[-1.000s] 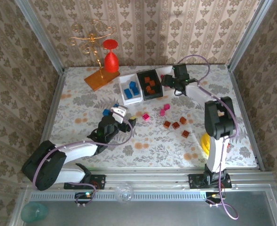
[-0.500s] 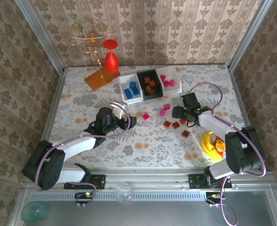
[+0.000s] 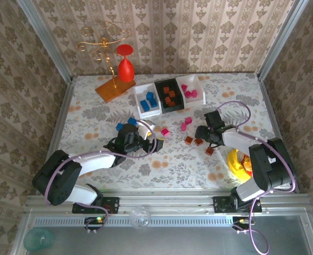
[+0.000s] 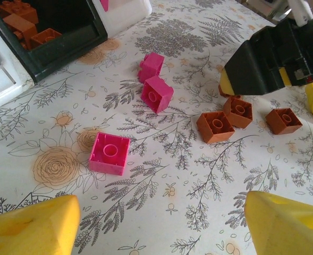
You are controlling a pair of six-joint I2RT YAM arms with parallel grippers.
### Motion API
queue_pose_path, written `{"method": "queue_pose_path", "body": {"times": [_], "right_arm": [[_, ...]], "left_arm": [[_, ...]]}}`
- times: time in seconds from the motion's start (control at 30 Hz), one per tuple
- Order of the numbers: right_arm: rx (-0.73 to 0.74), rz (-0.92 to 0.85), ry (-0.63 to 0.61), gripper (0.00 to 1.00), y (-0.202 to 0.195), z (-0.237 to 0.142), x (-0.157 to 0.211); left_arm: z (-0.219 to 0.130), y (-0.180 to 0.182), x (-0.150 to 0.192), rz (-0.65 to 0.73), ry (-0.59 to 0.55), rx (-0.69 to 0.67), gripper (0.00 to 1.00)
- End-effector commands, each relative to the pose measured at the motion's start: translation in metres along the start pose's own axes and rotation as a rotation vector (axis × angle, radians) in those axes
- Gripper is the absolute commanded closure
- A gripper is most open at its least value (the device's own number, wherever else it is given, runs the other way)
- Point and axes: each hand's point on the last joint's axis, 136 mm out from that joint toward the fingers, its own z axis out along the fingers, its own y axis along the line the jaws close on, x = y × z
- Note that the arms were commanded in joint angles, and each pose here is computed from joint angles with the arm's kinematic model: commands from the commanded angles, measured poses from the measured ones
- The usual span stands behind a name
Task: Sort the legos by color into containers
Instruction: Pick up the lego from the center of the table, then place the lego in the container.
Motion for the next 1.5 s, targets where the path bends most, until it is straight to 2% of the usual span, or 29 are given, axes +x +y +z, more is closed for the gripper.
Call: {"method": "queue_pose_path", "body": {"times": [0.0,0.43,0.7,0.97,1.2,1.47], "right_arm": [[-0.027,0.036,0.002,0.28,0.008,0.009,-0.001],[-0.023,0.027,-0.023,0.55,0.017,0.023,-0.015],[-0.09,0.008,-0.114,0.68,0.037,0.003,-0.042],[-0.303,-0.052,-0.304,0.71,0.127,-0.033,-0.099],[-0.314,-0.098,-0.357,0.71,0.183,-0.012,-0.155],[-0.233,-0.175,-0.314,0.67,0.205,0.033,-0.192]], "left_arm": [[0.001,-0.004,-0.02,0.042,-0.048,0.009,0.18],[0.0,-0.004,-0.02,0.048,-0.049,0.008,0.18],[-0.003,0.001,-0.022,0.042,-0.054,-0.028,0.18],[-0.021,0.038,-0.028,-0.018,-0.074,-0.192,0.18],[-0.046,0.059,-0.037,-0.069,-0.137,-0.272,0.17],[-0.051,0.062,-0.039,-0.059,-0.151,-0.283,0.17]]}}
